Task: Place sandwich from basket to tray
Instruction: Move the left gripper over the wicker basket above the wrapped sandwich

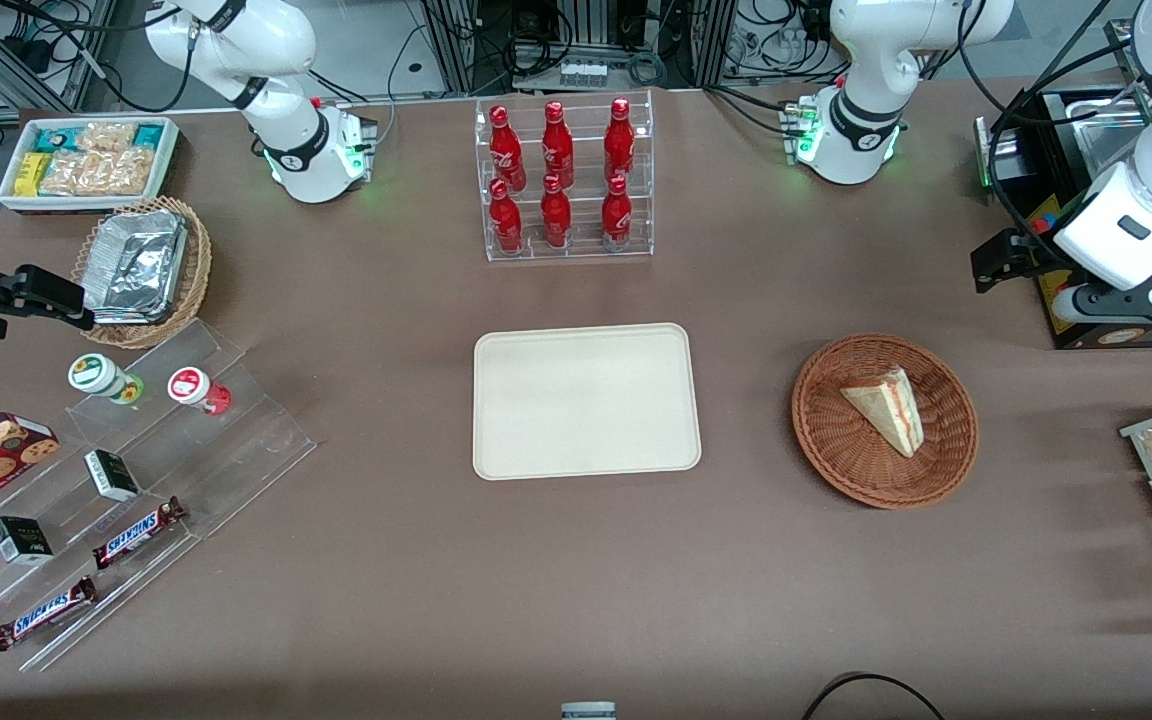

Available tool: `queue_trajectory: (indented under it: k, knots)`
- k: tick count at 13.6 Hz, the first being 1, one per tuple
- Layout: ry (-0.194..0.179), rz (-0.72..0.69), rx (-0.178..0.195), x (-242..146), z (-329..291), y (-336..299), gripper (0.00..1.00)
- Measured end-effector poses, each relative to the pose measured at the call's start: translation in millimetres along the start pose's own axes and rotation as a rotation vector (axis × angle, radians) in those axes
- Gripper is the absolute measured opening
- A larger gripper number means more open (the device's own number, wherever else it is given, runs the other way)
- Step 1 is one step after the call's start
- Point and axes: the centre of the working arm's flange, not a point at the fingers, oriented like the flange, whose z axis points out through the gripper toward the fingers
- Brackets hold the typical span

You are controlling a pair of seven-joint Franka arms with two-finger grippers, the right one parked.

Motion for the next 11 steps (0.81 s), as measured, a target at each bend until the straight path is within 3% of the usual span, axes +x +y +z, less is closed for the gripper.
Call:
queue_trajectory:
  k: [7,11]
  knots:
    - [0.018,0.01,-0.012,6,4,4,1.0]
    - [0.026,0.014,-0.018,28,47,8,1.0]
